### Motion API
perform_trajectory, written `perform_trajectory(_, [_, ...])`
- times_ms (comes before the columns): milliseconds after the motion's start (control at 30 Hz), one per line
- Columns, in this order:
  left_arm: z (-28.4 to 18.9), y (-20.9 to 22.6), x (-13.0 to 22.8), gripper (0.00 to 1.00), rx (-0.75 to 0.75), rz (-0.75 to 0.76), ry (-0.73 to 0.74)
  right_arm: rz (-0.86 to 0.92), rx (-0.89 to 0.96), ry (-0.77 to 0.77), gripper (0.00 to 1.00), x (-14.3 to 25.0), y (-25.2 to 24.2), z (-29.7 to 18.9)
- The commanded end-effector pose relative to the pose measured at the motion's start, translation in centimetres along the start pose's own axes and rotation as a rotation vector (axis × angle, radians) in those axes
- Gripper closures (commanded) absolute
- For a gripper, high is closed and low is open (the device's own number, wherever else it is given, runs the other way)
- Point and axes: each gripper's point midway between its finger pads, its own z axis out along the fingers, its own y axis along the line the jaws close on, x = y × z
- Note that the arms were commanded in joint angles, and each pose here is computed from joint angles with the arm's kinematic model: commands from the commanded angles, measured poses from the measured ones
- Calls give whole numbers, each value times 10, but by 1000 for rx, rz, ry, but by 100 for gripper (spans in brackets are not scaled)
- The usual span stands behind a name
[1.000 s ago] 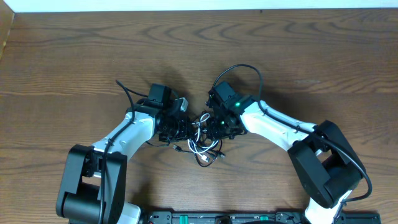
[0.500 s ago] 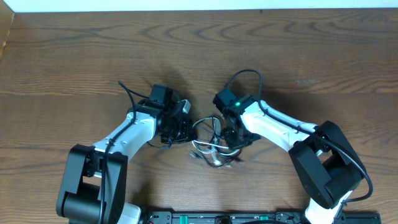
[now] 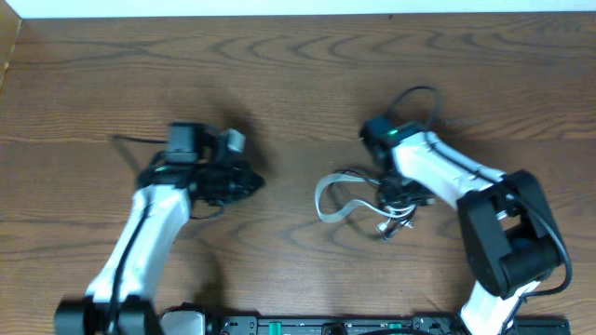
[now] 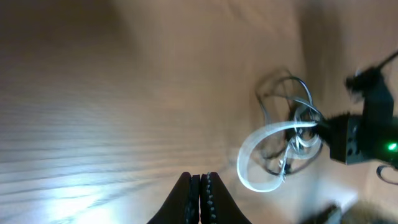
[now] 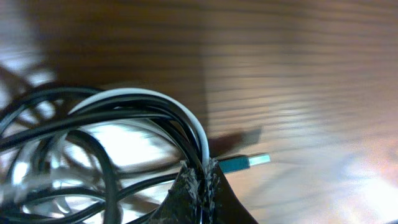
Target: Untangle cables
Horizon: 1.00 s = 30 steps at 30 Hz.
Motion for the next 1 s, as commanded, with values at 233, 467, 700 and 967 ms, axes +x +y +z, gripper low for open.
perform_trajectory(233, [-64, -5, -25, 92, -21, 43, -258, 89, -108, 36, 99, -4, -3, 7])
perform_trajectory(467, [-48, -14, -12, 65, -6, 44, -179, -97, -570, 47, 99, -2, 82, -23])
perform_trajectory(700, [-9, -19, 18, 52, -11, 52, 6, -106, -784, 50, 99, -1, 121, -50])
perform_trajectory(967, [37, -25, 60, 36, -38, 30, 226, -147, -790, 25, 99, 2, 137, -56])
